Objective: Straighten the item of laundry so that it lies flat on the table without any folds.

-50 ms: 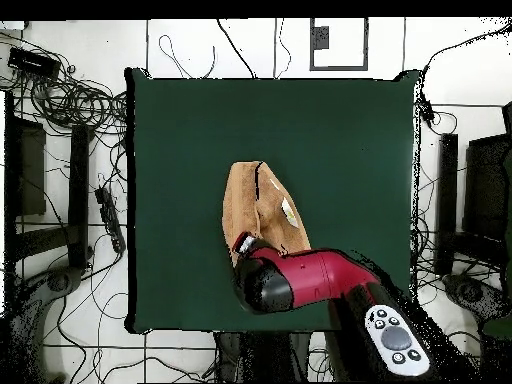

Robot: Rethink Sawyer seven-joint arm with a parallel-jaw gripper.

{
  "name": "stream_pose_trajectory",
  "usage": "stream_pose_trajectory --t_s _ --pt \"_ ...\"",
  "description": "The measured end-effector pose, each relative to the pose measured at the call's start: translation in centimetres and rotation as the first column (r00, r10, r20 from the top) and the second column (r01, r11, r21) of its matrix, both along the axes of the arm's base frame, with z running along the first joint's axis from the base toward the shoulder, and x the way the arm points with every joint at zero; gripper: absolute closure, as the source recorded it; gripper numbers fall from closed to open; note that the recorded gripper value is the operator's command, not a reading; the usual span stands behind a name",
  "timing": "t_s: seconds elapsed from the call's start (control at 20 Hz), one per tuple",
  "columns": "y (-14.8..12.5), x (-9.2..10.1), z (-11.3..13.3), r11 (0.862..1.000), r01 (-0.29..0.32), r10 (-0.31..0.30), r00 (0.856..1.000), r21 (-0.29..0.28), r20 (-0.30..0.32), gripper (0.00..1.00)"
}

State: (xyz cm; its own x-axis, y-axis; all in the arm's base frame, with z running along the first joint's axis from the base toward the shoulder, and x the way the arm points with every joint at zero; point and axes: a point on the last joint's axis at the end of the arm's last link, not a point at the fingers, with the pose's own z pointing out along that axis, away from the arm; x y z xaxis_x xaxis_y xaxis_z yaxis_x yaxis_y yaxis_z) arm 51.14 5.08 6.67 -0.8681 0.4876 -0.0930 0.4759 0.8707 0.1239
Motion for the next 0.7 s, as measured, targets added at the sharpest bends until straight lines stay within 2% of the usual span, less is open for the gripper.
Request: stream_pose_trajectory --t_s 0.3,0.45,0.7 --pt "1.3 -1.7 -1.6 0.997 -0.082 0.082 0.997 -0.013 -0.007 0.00" --pt "1.6 -2.2 -2.2 0.995 -0.099 0.098 0.995 -0.016 -0.009 0.00" --pt "2.5 -4.5 -4.4 0.989 -0.148 0.147 0.989 -0.020 -0.015 0.00"
